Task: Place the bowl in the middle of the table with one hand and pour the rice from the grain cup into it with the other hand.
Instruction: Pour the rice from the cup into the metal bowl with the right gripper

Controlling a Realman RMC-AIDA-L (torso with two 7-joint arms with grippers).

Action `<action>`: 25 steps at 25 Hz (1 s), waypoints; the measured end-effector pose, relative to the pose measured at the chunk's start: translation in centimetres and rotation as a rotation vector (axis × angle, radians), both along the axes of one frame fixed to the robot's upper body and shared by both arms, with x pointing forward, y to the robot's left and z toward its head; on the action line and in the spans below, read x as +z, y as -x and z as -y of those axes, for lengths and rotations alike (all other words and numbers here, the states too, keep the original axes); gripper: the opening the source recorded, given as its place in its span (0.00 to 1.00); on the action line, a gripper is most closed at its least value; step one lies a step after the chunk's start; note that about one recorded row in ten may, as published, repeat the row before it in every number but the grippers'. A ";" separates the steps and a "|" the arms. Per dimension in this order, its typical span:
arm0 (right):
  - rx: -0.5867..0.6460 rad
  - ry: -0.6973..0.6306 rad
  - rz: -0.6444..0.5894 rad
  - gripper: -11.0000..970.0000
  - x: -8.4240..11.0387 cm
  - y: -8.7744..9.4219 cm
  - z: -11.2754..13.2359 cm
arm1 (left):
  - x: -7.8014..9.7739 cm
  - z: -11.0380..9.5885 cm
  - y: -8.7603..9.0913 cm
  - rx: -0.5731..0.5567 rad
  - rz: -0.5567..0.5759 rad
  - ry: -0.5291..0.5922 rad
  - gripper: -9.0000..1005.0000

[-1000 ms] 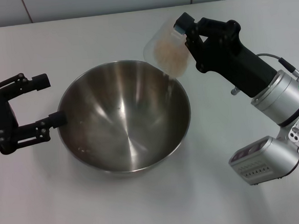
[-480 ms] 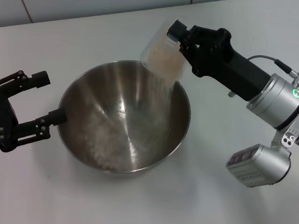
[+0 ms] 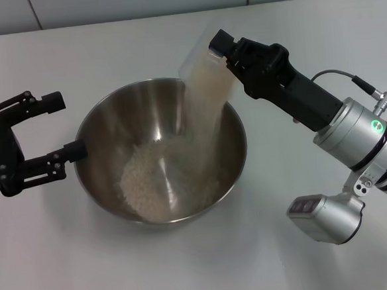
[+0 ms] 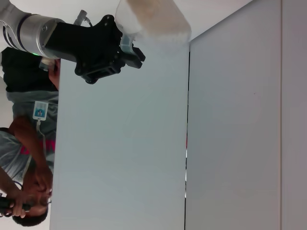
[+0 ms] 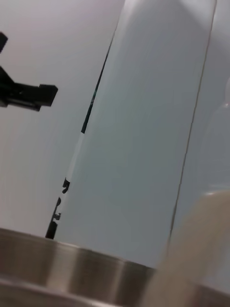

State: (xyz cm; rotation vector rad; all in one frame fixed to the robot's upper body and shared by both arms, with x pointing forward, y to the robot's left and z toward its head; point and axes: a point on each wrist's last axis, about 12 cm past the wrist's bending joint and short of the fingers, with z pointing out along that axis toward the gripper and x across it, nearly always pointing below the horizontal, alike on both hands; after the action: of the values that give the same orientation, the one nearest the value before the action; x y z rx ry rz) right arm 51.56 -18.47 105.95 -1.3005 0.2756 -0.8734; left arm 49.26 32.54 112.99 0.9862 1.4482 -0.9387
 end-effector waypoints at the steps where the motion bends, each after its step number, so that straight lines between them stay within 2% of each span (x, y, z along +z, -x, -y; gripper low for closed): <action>1: 0.000 0.000 0.000 0.03 0.0 0.0 0.0 | 0.0 0.0 0.0 0.000 0.000 0.000 0.81; 11: -0.026 0.102 0.123 0.03 -0.1 0.4 -0.5 | 0.1 0.0 0.0 -0.002 0.004 -0.002 0.81; 25: -0.033 0.081 0.125 0.03 0.1 0.6 -1.2 | 0.1 0.0 0.0 -0.003 0.006 0.000 0.81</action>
State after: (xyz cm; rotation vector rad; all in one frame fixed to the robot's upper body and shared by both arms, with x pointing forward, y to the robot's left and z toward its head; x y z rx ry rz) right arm 50.96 -17.28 106.06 -1.3130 0.1650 -0.9980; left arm 49.26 32.53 113.05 0.9908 1.4422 -0.9371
